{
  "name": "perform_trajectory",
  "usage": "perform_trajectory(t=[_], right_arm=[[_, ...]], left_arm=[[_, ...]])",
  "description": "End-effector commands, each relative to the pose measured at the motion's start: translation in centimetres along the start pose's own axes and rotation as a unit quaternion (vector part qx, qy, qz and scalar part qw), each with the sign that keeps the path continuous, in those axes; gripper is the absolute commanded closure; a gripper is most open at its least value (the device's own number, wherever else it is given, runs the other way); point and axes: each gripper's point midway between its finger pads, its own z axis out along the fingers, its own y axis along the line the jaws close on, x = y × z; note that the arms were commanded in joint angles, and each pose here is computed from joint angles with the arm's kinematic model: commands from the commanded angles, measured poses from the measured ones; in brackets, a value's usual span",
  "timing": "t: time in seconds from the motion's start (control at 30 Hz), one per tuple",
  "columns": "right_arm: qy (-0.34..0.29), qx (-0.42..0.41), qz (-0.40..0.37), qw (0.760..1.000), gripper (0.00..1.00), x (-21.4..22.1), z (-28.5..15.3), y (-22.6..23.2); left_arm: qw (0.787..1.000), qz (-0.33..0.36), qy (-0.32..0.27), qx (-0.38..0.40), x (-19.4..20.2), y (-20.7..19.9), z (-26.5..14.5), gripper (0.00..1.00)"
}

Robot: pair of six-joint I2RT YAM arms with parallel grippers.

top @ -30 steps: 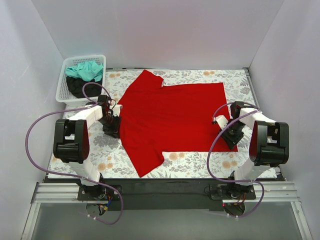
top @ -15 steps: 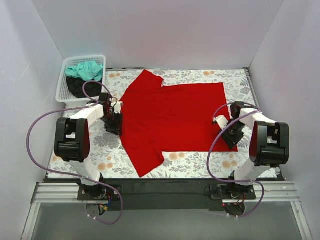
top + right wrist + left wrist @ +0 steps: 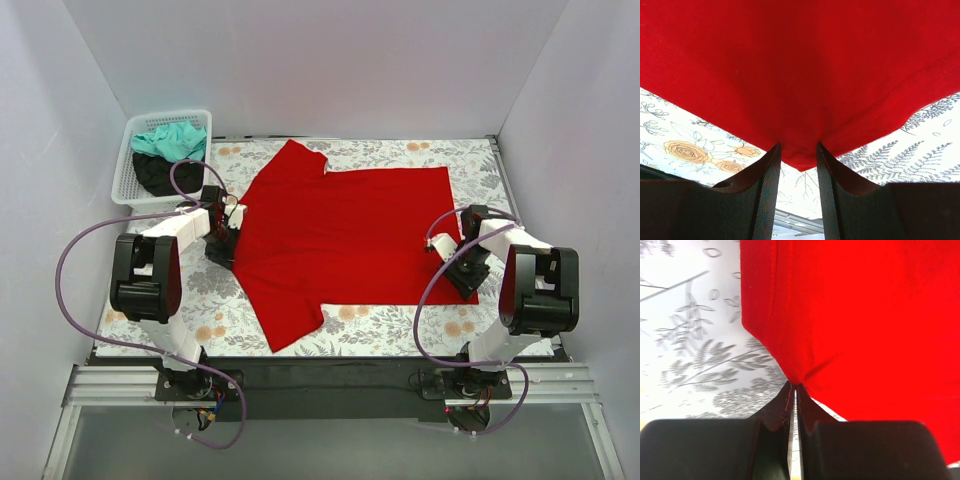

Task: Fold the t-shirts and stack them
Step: Flatten the tshirt out

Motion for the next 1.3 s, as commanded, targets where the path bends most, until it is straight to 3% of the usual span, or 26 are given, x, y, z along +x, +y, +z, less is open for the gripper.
perform_trajectory(t=[0.0,0.1,0.13,0.23,0.3,0.4,0.6,0.8,1.27], right_arm=[[0.029,-0.016,-0.010,0.999,0.59,1.7,1.4,1.1],[0.014,-0.019,-0.014,1.000,0.57,1.2,1.2,1.5],[0.007,-0.025,-0.017,1.000,0.56,1.0,0.6,1.9],[-0.038,-0.034,-0.025,0.998,0.48,-0.6,-1.3,2.3],[-0.062,-0.034,-0.040,0.997,0.43,-1.3,-3.0,2.5],[-0.089,-0.013,-0.070,0.993,0.42,-1.5,-5.6,2.7],[-0.072,0.013,-0.157,0.985,0.48,0.1,-5.7,2.7],[-0.073,0.026,-0.205,0.976,0.46,-0.1,-4.2,2.2],[-0.028,0.055,-0.245,0.968,0.44,0.6,1.3,1.7]], left_arm=[[0.996,0.045,-0.008,-0.081,-0.1,3.3,-1.4,1.00],[0.997,0.055,-0.006,-0.053,-0.4,2.4,-1.6,0.99],[0.998,0.058,-0.014,-0.007,-0.6,0.8,-1.7,0.83],[0.993,0.086,-0.042,0.064,-1.4,-2.0,-3.9,0.57],[0.987,0.114,-0.067,0.088,-1.7,-3.2,-6.1,0.50],[0.976,0.161,-0.100,0.108,-2.0,-4.4,-8.5,0.50],[0.948,0.248,-0.124,0.157,-0.4,-7.8,-9.8,0.49],[0.940,0.264,-0.118,0.182,0.6,-9.8,-9.1,0.48],[0.922,0.323,-0.117,0.176,3.2,-10.1,-7.9,0.45]])
